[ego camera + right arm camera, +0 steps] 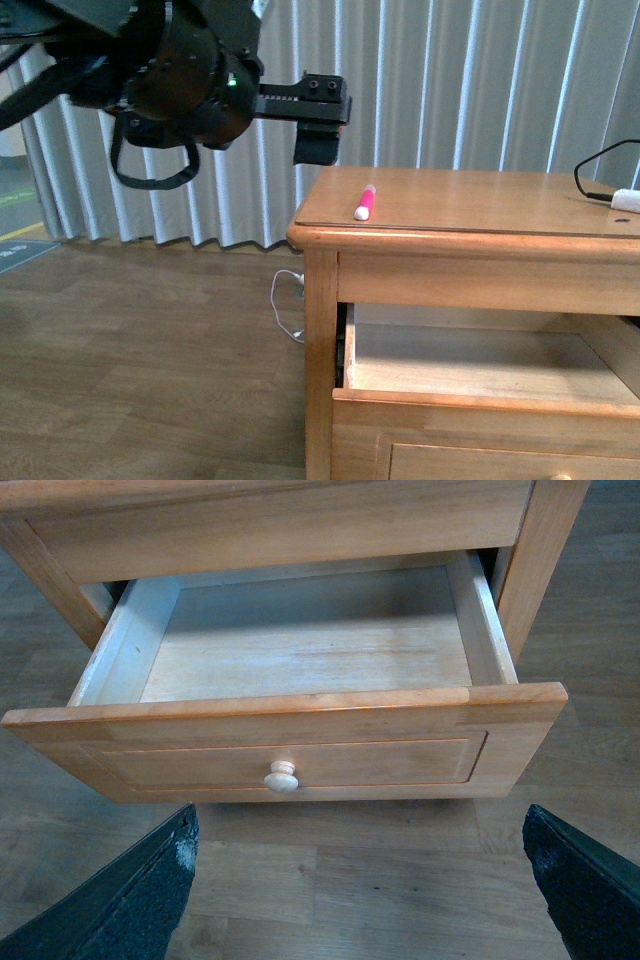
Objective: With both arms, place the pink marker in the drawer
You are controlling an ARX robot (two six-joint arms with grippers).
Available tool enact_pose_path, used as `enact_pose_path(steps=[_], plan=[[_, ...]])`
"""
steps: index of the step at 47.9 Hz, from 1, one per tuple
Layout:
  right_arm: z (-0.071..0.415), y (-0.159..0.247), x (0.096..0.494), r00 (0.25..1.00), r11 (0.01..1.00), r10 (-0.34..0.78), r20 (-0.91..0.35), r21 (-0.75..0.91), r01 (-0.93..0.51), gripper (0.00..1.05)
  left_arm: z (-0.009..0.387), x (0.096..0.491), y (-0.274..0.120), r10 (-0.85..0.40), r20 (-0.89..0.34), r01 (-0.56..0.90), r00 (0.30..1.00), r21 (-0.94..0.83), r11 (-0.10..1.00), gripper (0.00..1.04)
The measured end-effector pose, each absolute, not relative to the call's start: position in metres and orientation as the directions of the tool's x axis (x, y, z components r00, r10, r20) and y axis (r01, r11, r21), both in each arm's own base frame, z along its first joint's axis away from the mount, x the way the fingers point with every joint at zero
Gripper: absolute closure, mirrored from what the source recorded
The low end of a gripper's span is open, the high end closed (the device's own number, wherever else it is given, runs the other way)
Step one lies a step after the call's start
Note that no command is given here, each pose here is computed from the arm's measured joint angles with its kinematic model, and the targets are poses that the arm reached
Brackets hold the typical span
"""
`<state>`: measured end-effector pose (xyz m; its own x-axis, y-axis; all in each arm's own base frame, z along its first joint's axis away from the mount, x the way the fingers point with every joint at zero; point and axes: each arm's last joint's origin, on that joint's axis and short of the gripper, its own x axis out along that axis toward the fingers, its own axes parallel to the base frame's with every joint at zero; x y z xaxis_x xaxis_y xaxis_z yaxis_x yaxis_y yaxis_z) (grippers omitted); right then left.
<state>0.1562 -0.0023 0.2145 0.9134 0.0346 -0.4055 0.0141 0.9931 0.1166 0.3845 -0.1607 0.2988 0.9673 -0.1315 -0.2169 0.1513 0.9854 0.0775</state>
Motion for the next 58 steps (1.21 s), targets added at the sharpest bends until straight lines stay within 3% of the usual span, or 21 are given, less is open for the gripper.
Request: enact_pose_path(steps=[25, 50, 58], plan=[[0.214, -0.002, 0.156, 0.913, 0.993, 0.035, -0.406, 0.117, 0.014, 0.09, 0.259, 0.467, -0.221, -0.177, -0.340, 0.204, 0.923, 0.043, 0.978, 0.06], [0.214, -0.002, 0.156, 0.913, 0.993, 0.035, -0.406, 0.117, 0.014, 0.09, 0.257, 0.474, -0.239, -0.204, -0.392, 0.260, 0.897, 0.095, 0.961, 0.06], [0.214, -0.002, 0.156, 0.913, 0.993, 0.035, -0.406, 0.117, 0.014, 0.09, 0.257, 0.473, -0.240, -0.199, -0.409, 0.262, 0.891, 0.105, 0.959, 0.29]])
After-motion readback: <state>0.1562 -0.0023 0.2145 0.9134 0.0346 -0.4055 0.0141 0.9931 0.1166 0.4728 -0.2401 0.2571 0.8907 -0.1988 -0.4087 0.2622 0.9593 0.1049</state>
